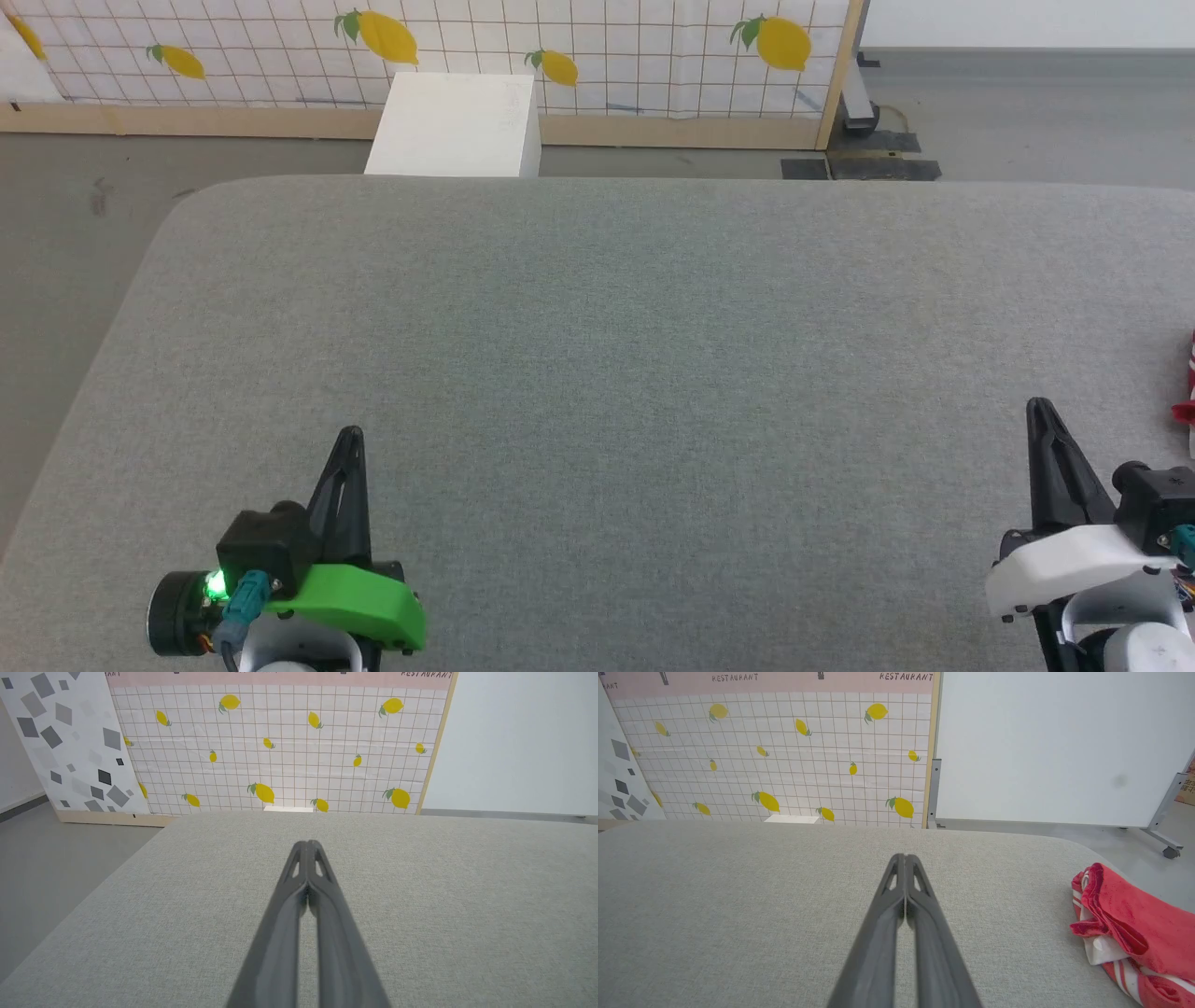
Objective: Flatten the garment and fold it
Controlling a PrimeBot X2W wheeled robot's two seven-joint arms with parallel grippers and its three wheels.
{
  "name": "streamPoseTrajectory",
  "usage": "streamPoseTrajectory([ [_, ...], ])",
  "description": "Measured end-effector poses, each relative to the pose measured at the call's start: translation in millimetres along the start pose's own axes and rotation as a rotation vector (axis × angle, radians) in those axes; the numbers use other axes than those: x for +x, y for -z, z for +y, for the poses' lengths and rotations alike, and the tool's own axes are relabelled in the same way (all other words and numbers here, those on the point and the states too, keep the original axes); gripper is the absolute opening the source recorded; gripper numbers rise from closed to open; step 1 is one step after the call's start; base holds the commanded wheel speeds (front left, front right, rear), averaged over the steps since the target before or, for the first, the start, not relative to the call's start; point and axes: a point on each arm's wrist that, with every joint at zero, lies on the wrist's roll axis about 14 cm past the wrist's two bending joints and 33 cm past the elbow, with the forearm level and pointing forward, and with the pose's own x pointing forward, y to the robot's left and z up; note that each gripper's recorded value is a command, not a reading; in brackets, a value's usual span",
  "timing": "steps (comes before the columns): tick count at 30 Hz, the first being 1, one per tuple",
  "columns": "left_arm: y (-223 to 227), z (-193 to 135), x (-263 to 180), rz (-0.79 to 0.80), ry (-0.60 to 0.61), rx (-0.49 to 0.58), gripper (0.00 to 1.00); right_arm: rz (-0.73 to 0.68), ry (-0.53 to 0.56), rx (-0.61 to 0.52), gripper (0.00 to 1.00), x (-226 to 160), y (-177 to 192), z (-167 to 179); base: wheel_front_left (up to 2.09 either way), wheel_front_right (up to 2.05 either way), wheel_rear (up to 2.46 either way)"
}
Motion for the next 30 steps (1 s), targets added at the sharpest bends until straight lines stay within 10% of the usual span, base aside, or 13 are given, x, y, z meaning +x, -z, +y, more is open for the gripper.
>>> streamPoseTrajectory([
  [30,4,5,-1,0.044,-0.02,0.035,0.0,0.011,-0.072,-0.006,0.0,1,-5,24,0.0,0.0,0.0],
])
